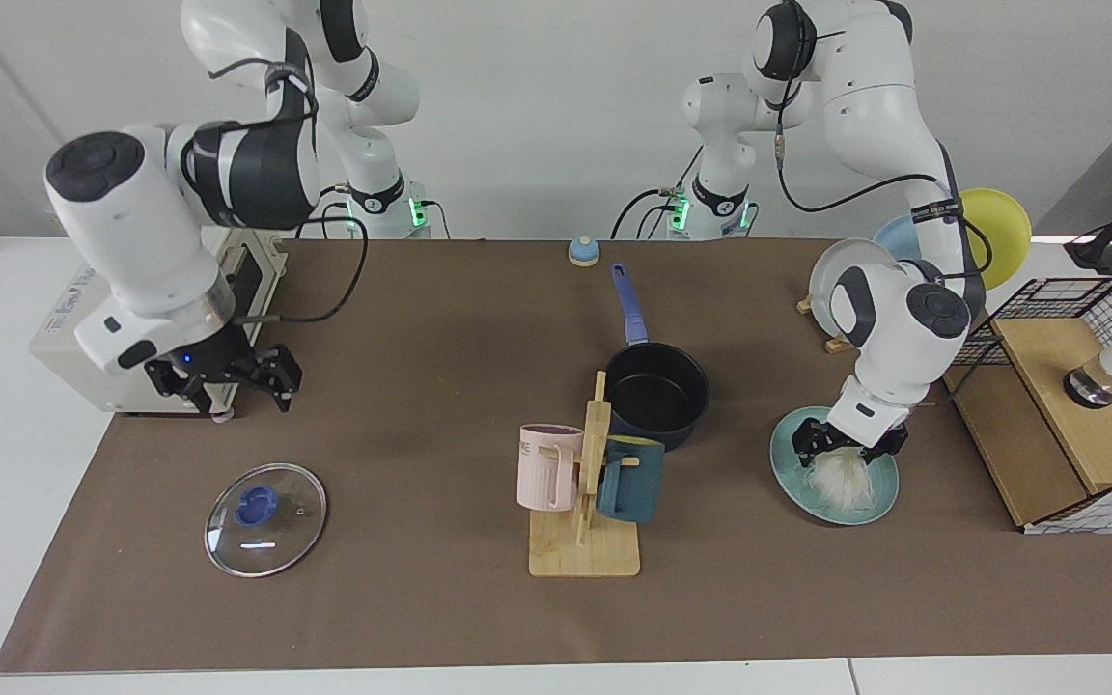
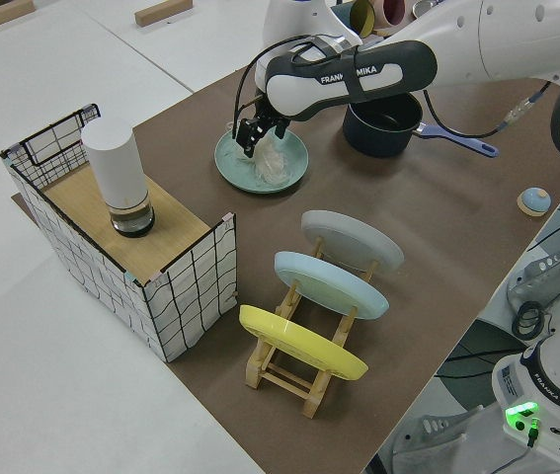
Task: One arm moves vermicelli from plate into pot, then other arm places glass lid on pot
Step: 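Lift the vermicelli with the left gripper while the right gripper grasps the lid, then move the vermicelli over the pot and open the left gripper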
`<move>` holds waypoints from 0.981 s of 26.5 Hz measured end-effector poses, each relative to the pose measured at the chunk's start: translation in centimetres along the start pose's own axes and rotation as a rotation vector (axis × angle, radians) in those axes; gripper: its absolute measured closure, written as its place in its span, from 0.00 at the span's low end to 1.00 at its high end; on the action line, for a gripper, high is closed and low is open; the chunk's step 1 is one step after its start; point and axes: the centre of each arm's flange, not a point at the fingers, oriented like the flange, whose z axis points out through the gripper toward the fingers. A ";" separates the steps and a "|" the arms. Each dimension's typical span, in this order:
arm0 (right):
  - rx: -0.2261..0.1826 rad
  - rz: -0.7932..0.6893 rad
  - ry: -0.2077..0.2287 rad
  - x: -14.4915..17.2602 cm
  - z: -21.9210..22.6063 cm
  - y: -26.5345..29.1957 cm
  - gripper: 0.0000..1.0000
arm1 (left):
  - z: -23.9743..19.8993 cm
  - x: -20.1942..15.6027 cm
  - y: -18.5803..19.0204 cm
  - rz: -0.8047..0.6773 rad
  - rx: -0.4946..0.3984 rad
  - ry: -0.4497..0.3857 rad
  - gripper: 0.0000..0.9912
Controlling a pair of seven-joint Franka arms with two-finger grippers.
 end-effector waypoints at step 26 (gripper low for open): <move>0.000 0.027 0.002 3.4 16.1 2.9 0.00 | -4.1 1.1 0.4 0.079 -0.003 -0.018 0.64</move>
